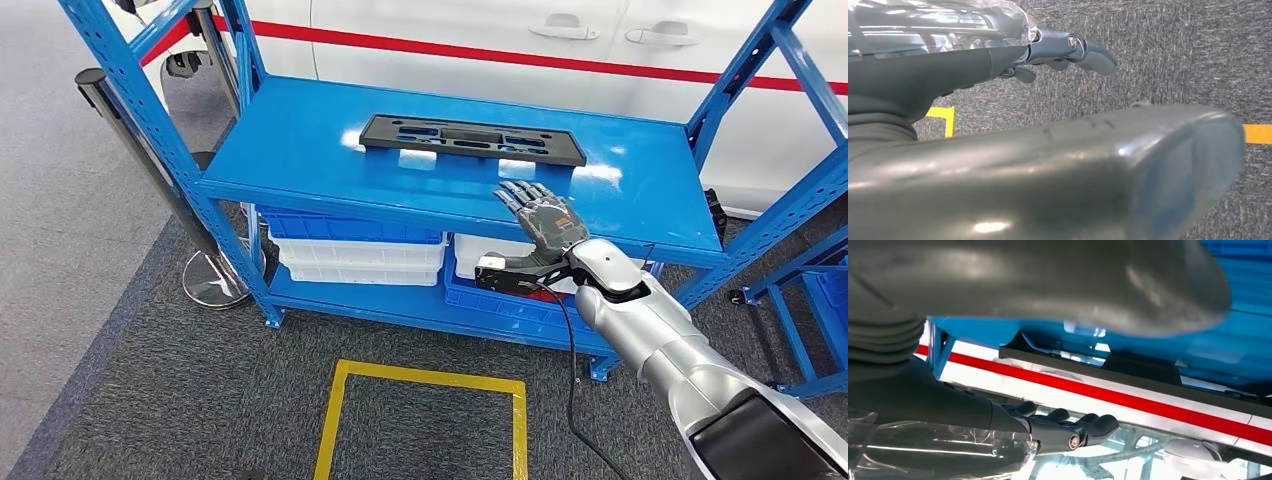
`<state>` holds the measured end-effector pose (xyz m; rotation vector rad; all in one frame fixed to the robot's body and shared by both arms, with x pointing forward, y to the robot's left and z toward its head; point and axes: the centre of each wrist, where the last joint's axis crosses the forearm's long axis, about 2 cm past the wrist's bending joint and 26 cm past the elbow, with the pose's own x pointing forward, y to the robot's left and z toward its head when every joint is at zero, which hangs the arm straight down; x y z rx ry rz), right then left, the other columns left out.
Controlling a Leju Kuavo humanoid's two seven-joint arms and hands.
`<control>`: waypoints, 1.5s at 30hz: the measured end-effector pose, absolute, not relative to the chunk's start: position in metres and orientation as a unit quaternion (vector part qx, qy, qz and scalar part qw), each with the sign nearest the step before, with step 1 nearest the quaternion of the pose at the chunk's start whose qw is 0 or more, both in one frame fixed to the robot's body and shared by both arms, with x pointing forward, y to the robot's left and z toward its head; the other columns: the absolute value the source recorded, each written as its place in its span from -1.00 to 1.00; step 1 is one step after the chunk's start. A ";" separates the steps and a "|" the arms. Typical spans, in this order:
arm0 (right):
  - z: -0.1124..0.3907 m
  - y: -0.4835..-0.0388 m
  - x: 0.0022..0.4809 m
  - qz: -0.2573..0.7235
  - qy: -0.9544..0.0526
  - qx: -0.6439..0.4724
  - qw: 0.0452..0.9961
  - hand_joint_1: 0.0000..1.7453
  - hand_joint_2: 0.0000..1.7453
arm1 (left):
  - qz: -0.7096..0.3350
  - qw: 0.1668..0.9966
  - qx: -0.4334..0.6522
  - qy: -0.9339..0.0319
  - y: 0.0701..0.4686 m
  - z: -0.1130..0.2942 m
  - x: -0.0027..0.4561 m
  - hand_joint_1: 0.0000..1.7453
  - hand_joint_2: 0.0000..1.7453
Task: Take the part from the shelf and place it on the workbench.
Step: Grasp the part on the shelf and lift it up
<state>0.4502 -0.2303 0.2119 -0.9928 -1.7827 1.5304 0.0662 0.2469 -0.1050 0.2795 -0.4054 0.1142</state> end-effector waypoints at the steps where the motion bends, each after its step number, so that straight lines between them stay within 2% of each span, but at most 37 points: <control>1: 0.212 -0.230 0.450 0.574 -0.669 -0.372 0.291 -1.00 -1.00 | 0.057 0.968 0.138 -0.201 0.247 -0.105 0.066 -1.00 -1.00; 20: 0.198 -0.258 0.446 0.566 -0.659 -0.390 0.306 -1.00 -1.00 | 0.044 0.972 0.117 -0.201 0.239 -0.104 0.068 -1.00 -1.00; 45: 0.176 -0.264 0.431 0.565 -0.651 -0.386 0.328 -1.00 -1.00 | 0.035 0.972 0.118 -0.199 0.246 -0.105 0.069 -1.00 -1.00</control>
